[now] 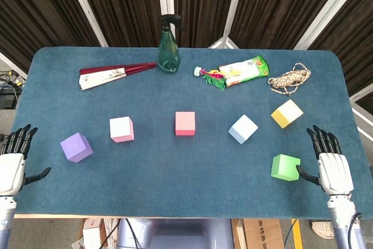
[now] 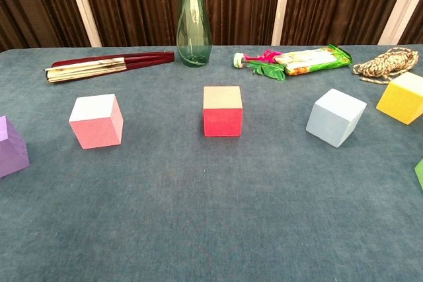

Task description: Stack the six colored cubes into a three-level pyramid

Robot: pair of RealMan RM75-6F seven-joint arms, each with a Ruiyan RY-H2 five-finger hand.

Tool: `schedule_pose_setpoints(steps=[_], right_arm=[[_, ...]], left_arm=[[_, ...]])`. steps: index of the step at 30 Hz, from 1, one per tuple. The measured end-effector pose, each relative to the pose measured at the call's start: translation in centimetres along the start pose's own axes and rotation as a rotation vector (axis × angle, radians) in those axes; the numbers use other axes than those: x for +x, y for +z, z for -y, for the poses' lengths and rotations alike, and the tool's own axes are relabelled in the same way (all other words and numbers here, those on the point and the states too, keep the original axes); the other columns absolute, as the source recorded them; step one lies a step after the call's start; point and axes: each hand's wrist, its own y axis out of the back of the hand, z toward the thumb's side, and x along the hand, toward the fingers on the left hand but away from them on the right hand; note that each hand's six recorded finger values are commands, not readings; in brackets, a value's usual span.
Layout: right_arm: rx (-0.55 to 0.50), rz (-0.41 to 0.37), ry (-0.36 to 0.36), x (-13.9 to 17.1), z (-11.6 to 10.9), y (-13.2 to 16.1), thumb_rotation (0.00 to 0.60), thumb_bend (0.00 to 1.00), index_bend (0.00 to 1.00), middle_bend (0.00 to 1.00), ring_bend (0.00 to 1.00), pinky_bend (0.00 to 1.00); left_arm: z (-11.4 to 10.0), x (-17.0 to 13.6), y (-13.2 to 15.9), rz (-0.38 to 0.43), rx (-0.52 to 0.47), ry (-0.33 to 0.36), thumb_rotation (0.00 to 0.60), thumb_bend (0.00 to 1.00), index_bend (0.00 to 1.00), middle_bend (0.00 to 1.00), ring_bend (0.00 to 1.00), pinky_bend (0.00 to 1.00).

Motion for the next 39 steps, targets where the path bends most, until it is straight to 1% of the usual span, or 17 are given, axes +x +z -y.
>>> schedule_pose_setpoints(steps=[10,14,17,21,26,32,39], right_arm=[[-0.028,0.011,-0.019,0.0,-0.4,-0.2,0.600,0.27,0.00,0.00,0.00,0.00],[-0.034,0.014,-0.010,-0.1,-0.2,-0.2,0.600,0.27,0.00,0.00,0.00,0.00],[-0.040,0.016,-0.010,-0.2,-0.1,-0.1,0.600,0.27,0.00,0.00,0.00,0.00],[-0.052,0.025,-0.004,-0.4,0.1,-0.3,0.600,0.27,0.00,0.00,0.00,0.00],[-0.070,0.032,0.007,-0.7,0.3,-0.2,0.600,0.27,0.00,0.00,0.00,0.00],[-0.085,0.035,0.016,-0.7,0.3,-0.3,0.600,0.27,0.00,0.00,0.00,0.00],[-0.102,0.042,0.023,-0.7,0.2,-0.6,0.600,0.27,0.00,0.00,0.00,0.00]], left_arm=[[0.0,0.1,0.1,-0.006,0.015,-0.001,0.600,0.01,0.00,0.00,0.00,0.00],[-0.2,0.1,0.2,-0.010,0.017,0.002,0.600,0.01,0.00,0.00,0.00,0.00],[-0.6,0.5,0.6,-0.010,0.013,0.009,0.600,0.01,0.00,0.03,0.00,0.00],[-1.2,1.7,1.6,-0.019,-0.006,0.002,0.600,0.03,0.00,0.13,0.00,0.01],[-1.6,4.0,3.4,-0.042,-0.040,-0.045,0.600,0.05,0.00,0.19,0.00,0.01],[-1.4,7.3,5.8,-0.062,-0.017,-0.115,0.600,0.05,0.00,0.19,0.00,0.01],[0.0,10.6,8.2,-0.101,-0.018,-0.211,0.600,0.05,0.00,0.19,0.00,0.01]])
